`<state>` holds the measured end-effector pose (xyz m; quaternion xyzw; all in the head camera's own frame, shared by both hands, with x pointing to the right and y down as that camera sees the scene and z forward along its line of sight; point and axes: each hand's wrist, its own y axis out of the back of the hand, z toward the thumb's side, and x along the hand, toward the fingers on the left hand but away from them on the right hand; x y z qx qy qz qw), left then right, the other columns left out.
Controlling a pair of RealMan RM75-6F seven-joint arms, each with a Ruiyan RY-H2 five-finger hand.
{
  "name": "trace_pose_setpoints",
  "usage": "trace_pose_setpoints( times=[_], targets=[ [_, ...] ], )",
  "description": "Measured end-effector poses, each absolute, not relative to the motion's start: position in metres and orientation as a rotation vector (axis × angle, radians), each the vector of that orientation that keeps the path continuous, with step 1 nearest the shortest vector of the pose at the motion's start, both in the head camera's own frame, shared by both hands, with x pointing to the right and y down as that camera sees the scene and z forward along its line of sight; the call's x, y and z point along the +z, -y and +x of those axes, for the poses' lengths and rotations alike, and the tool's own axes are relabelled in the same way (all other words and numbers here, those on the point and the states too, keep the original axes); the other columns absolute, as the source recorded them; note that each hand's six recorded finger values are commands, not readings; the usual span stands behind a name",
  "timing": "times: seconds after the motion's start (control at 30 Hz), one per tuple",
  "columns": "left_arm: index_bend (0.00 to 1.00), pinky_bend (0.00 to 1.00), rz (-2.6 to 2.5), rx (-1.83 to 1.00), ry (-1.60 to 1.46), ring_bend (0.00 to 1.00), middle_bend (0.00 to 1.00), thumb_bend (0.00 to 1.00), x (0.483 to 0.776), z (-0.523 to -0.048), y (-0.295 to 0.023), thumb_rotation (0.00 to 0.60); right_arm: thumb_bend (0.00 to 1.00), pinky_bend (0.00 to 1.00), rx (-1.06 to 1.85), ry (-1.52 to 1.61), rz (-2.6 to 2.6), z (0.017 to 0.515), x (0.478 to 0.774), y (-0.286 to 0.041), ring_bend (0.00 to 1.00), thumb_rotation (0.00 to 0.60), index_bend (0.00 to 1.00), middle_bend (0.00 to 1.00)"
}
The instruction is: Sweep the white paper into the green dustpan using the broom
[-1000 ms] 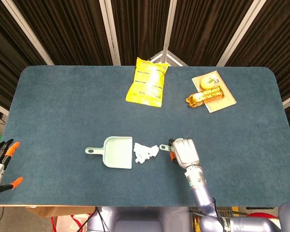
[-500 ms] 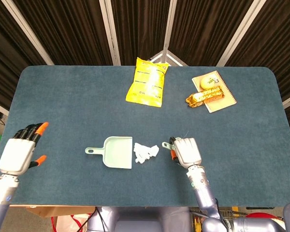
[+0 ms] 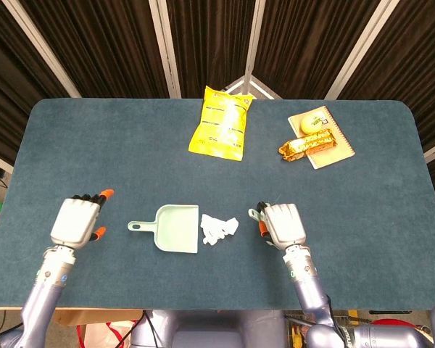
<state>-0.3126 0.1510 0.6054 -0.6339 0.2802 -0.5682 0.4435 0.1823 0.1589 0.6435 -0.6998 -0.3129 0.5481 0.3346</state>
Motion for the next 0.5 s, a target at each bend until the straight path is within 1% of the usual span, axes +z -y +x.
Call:
trace_pose_setpoints(
  times=[0.07,0.13,0.27,0.5],
  targets=[
    [0.41,0.93,-1.585,-1.429,-0.68,0.9,0.88,0.2,0.612,-0.305,-0.151,0.6,0.52,0.86,1.43,0.816,-1.826,0.183,0.643,-0.159,0.92,0.6,0.78,0.9],
    [0.43,0.99,-1.597,-1.453,-0.666,0.95,0.94,0.21,0.619,-0.298,-0.152,0.6,0.52,0.86,1.428,0.813,-1.825,0.184,0.642,-0.16,0.92,0.6,0.78,0.9],
    [0.43,1.0,-1.615,-1.504,-0.641,0.99,0.99,0.23,0.631,-0.288,-0.153,0.6,0.52,0.86,1.424,0.81,-1.823,0.184,0.641,-0.159,0.92,0.6,0.78,0.9],
    [0.44,1.0,-1.665,-1.611,-0.633,1.0,1.0,0.29,0.649,-0.281,-0.156,0.6,0.52,0.86,1.422,0.8,-1.824,0.182,0.64,-0.162,0.92,0.6,0.78,0.9]
  ],
)
